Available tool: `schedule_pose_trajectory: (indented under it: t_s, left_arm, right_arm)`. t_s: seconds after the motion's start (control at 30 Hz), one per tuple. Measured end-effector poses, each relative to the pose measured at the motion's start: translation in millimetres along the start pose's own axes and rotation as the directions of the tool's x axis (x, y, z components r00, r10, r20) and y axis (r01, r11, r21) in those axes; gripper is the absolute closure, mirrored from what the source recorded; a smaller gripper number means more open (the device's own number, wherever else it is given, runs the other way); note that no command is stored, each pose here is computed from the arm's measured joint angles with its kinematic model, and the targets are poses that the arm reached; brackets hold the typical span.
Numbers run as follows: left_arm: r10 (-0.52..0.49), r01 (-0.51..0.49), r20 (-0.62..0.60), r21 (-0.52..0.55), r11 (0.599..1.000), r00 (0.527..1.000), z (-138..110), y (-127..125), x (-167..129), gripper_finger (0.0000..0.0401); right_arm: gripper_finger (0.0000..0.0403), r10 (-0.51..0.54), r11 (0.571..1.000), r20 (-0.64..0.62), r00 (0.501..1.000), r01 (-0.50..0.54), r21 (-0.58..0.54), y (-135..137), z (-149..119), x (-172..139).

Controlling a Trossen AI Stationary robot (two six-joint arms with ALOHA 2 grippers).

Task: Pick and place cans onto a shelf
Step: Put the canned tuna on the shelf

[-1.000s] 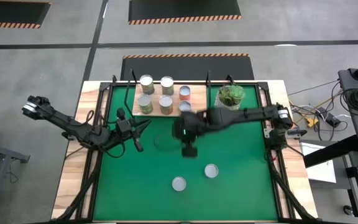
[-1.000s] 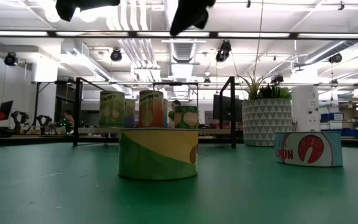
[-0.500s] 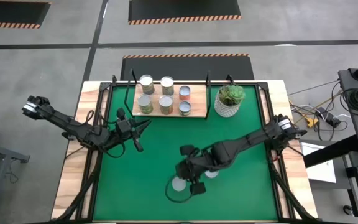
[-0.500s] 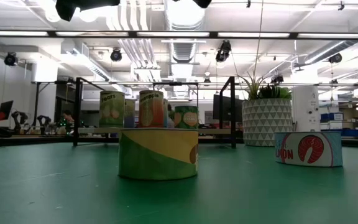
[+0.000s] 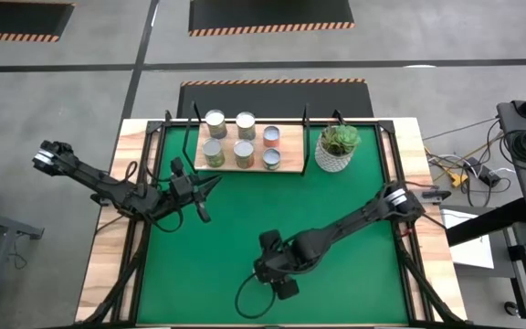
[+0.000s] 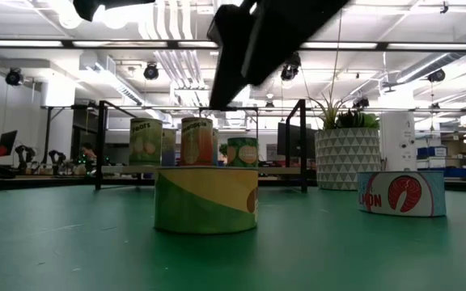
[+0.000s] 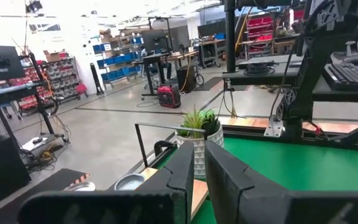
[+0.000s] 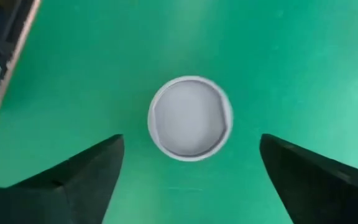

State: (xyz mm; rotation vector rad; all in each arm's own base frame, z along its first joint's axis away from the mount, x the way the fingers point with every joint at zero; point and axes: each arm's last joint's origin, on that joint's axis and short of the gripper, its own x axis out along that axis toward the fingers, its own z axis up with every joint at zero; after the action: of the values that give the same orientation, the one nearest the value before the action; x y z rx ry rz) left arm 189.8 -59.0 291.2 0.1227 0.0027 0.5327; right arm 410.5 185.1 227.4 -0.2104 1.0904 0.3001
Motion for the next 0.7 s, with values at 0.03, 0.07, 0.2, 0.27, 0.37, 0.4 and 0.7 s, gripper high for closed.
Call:
schedule_pose_trajectory:
  t_s: [0.03, 0.07, 0.2, 0.27, 0.37, 0.4, 0.7]
  left_arm:
    - [0.0, 0.0, 0.0, 0.006, 1.0, 1.0, 0.0, 0.0, 0.0, 0.0381]
    - [0.0, 0.0, 0.0, 0.012, 1.0, 1.0, 0.0, 0.0, 0.0, 0.0381]
    - [0.002, -0.002, 0.007, 0.032, 0.999, 1.0, 1.0, 0.4, 0.1, 0.0381]
    - [0.003, -0.004, 0.013, 0.036, 0.999, 1.0, 1.9, 0.5, 0.1, 0.0381]
    - [0.005, -0.006, 0.02, 0.04, 0.999, 1.0, 3.0, 0.8, 0.0, 0.0381]
    - [0.005, -0.006, 0.022, 0.038, 0.999, 1.0, 3.3, 0.9, 0.0, 0.0381]
    - [0.009, -0.011, 0.04, 0.053, 0.999, 0.999, 6.0, 1.6, -0.2, 0.0381]
  right_arm:
    - [0.0034, -0.001, 1.0, -0.009, 1.0, 0.001, -0.004, 0.2, -0.8, 5.4]
    - [0.003, -0.004, 1.0, -0.019, 1.0, 0.004, -0.007, 0.0, -1.6, 9.6]
    - [0.0026, -0.017, 1.0, -0.056, 0.998, 0.017, 0.001, -3.7, -5.2, 26.2]
    - [0.0026, -0.022, 1.0, -0.073, 0.997, 0.023, 0.015, -7.6, -6.8, 33.7]
    - [0.0026, -0.022, 0.999, -0.092, 0.996, 0.026, 0.046, -15.4, -8.9, 45.0]
    - [0.0026, -0.01, 0.998, -0.099, 0.995, 0.016, 0.057, -17.3, -9.7, 48.1]
    - [0.0026, 0.082, 0.993, -0.081, 0.993, -0.074, 0.094, -28.0, -8.6, 58.9]
